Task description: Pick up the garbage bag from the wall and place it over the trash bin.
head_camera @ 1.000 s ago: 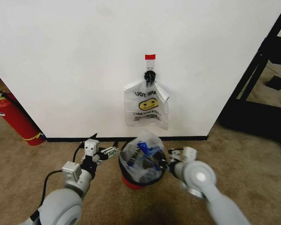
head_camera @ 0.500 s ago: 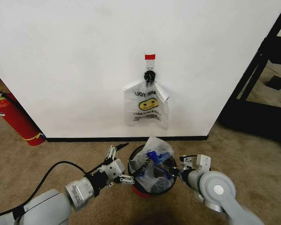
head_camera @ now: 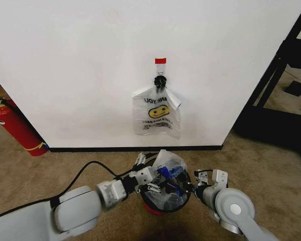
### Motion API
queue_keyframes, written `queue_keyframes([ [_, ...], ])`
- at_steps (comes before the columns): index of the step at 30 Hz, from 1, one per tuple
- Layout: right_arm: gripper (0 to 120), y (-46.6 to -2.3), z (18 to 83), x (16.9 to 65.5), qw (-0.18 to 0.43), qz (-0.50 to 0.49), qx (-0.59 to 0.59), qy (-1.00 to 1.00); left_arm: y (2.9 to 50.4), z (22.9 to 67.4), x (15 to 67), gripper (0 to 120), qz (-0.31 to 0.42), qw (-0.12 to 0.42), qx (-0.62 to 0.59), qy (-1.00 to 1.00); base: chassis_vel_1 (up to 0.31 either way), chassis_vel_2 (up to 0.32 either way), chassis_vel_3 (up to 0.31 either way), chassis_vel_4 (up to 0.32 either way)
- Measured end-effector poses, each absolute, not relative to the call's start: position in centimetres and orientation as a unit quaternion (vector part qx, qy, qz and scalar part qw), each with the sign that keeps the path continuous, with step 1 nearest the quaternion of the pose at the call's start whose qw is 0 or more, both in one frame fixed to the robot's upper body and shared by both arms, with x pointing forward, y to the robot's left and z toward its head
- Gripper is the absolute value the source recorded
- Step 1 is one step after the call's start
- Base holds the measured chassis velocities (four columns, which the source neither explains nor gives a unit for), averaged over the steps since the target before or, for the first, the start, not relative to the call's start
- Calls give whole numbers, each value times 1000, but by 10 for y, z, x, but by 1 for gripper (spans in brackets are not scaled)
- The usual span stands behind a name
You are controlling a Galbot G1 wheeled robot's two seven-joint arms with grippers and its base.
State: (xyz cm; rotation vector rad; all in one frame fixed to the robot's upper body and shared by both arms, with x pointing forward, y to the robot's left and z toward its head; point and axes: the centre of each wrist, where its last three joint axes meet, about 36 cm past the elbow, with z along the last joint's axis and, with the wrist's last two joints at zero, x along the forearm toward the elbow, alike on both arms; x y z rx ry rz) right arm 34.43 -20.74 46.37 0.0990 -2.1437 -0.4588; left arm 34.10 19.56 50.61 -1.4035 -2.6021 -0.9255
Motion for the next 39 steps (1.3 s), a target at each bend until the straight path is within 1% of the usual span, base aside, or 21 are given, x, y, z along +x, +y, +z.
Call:
queue_keyframes([
  [5, 1, -206, 461, 341, 456, -188, 40, -869, 202, 497, 349, 98, -325, 24, -450, -832, 0, 0, 0, 0],
  [9, 1, -203, 460, 340, 455, -189, 43, -869, 206, 489, 351, 92, -355, 25, -453, -817, 0, 0, 0, 0],
  [10, 1, -203, 460, 340, 455, -189, 43, -869, 206, 487, 350, 89, -358, 26, -456, -814, 0, 0, 0, 0],
  [11, 1, -203, 460, 340, 455, -189, 43, -869, 206, 487, 350, 89, -358, 26, -456, -814, 0, 0, 0, 0],
  [12, 1, -203, 460, 340, 455, -188, 42, -870, 205, 485, 348, 86, -361, 27, -461, -810, 0, 0, 0, 0],
  [17, 1, -208, 458, 335, 453, -184, 37, -871, 200, 480, 344, 82, -360, 31, -474, -803, 0, 0, 0, 0],
  [18, 1, -211, 457, 331, 453, -184, 34, -872, 193, 480, 344, 77, -353, 32, -483, -801, 0, 0, 0, 0],
  [21, 1, -213, 458, 325, 452, -184, 33, -872, 182, 480, 346, 72, -350, 28, -492, -797, 0, 0, 0, 0],
  [27, 1, -217, 459, 322, 449, -185, 27, -874, 168, 478, 354, 67, -354, 20, -499, -791, 0, 0, 0, 0],
  [34, 1, -219, 460, 321, 447, -187, 25, -874, 163, 476, 358, 67, -357, 15, -502, -788, 0, 0, 0, 0],
  [39, 1, -218, 460, 321, 447, -189, 26, -874, 159, 473, 363, 64, -358, 9, -497, -790, 0, 0, 0, 0],
])
